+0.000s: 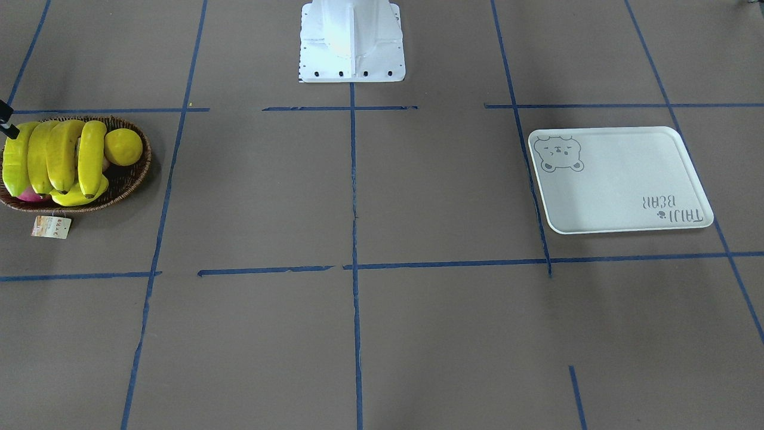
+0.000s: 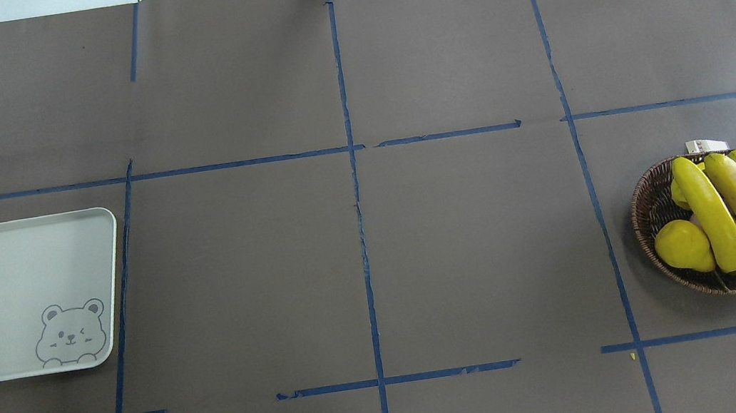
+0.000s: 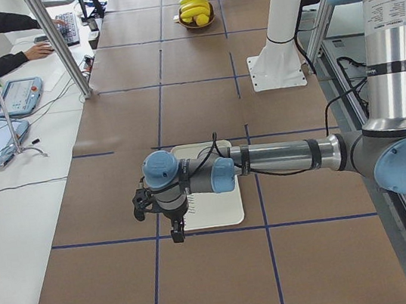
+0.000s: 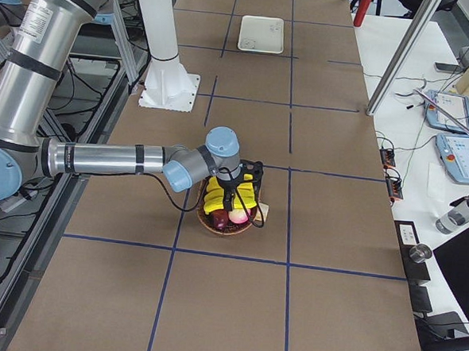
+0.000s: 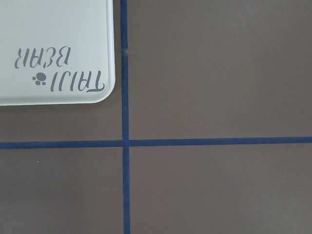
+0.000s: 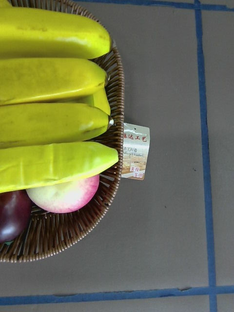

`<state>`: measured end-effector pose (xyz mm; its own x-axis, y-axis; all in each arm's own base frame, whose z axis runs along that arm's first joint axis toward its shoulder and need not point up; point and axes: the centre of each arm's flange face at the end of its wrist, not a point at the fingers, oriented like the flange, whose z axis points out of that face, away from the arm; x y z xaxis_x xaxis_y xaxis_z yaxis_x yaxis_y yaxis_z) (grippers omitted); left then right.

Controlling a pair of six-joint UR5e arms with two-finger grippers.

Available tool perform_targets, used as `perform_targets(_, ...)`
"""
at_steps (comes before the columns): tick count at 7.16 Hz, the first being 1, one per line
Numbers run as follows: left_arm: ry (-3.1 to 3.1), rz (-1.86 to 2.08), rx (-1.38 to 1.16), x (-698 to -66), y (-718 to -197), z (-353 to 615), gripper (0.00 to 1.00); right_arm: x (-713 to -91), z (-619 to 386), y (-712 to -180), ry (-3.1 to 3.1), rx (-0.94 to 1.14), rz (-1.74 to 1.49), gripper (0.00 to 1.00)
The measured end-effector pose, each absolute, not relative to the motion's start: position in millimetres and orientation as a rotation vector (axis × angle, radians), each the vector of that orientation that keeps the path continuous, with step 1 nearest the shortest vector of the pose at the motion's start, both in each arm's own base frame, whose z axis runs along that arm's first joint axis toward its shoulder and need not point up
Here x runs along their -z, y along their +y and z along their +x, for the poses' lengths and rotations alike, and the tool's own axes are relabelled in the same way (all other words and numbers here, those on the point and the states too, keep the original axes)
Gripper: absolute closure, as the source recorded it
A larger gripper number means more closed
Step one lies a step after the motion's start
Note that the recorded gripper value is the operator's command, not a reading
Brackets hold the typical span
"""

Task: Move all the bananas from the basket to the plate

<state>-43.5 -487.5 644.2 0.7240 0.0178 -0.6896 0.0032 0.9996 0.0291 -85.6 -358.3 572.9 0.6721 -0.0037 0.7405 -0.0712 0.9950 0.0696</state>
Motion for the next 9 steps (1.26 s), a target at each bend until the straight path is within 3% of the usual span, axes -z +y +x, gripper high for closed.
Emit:
perform_targets(7,0.761,0.026,-0.006,-645.3,-488.0,-43.5,0.00,-591.7,-102.0,-338.5,-0.798,0.141,0.093,0.21)
perform_targets(9,0.761,0.028,-0.007,-644.3,-488.3,-43.3,0.00,-597.0,-104.1,-338.3,-0.795,0.144,0.083,0.28)
